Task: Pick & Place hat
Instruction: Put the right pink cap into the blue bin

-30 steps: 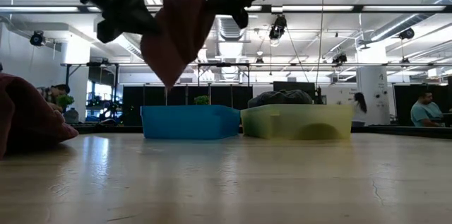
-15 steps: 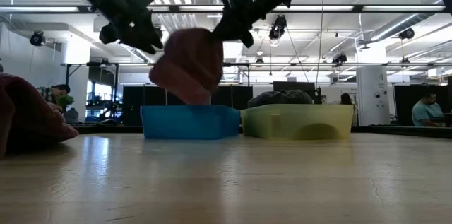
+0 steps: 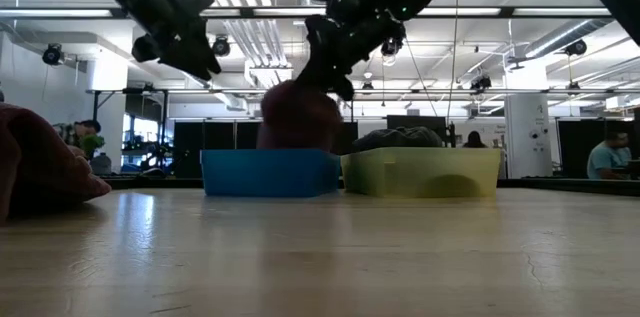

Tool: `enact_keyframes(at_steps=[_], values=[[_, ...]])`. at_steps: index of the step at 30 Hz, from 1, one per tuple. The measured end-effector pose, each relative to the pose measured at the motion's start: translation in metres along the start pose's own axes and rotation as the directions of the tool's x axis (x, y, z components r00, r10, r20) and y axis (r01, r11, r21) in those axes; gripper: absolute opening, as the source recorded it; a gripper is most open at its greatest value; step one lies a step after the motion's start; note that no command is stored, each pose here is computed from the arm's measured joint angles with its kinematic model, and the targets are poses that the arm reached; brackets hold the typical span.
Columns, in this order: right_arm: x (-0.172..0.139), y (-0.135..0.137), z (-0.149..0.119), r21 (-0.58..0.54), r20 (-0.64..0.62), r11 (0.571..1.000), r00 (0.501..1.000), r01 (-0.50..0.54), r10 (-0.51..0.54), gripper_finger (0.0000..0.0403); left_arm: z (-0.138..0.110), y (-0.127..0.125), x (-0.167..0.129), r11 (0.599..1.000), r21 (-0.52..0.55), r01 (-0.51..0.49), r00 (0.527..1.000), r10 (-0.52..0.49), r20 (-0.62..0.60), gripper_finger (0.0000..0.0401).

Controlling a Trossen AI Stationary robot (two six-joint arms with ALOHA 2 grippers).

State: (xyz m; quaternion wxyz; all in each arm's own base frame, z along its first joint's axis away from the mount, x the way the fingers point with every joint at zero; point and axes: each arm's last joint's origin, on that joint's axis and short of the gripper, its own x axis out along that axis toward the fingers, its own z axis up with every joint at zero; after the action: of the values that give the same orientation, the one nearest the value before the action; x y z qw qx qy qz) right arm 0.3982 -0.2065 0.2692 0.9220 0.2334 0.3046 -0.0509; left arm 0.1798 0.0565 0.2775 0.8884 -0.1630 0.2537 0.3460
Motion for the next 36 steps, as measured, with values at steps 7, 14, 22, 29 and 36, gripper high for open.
enact_keyframes(at_steps=[7, 14, 22, 29, 36], values=[[-0.010, 0.026, 0.020, -0.035, 0.047, 0.996, 0.995, -0.087, 0.089, 0.0048, 0.000, 0.001, 0.001, 1.000, -0.002, -0.005, 1.000, 0.005, 0.000, 0.0161], [-0.012, 0.029, 0.022, -0.016, 0.025, 0.997, 0.997, -0.070, 0.070, 0.0048, 0.004, 0.000, -0.001, 1.000, -0.027, 0.004, 1.000, -0.003, 0.020, 0.0161], [0.025, 0.009, 0.009, -0.031, -0.010, 0.996, 0.996, -0.084, 0.084, 0.0048, 0.006, 0.000, -0.002, 0.999, -0.035, 0.009, 1.000, -0.008, 0.027, 0.0161], [0.050, -0.006, 0.006, -0.049, -0.048, 0.995, 0.995, -0.092, 0.090, 0.0048, 0.006, 0.000, -0.002, 0.999, -0.035, 0.010, 1.000, -0.009, 0.027, 0.0161], [0.043, -0.014, 0.011, -0.085, -0.062, 0.996, 0.998, 0.024, -0.029, 0.0133, 0.006, 0.000, -0.002, 1.000, -0.028, 0.010, 1.000, -0.009, 0.026, 0.0161]])
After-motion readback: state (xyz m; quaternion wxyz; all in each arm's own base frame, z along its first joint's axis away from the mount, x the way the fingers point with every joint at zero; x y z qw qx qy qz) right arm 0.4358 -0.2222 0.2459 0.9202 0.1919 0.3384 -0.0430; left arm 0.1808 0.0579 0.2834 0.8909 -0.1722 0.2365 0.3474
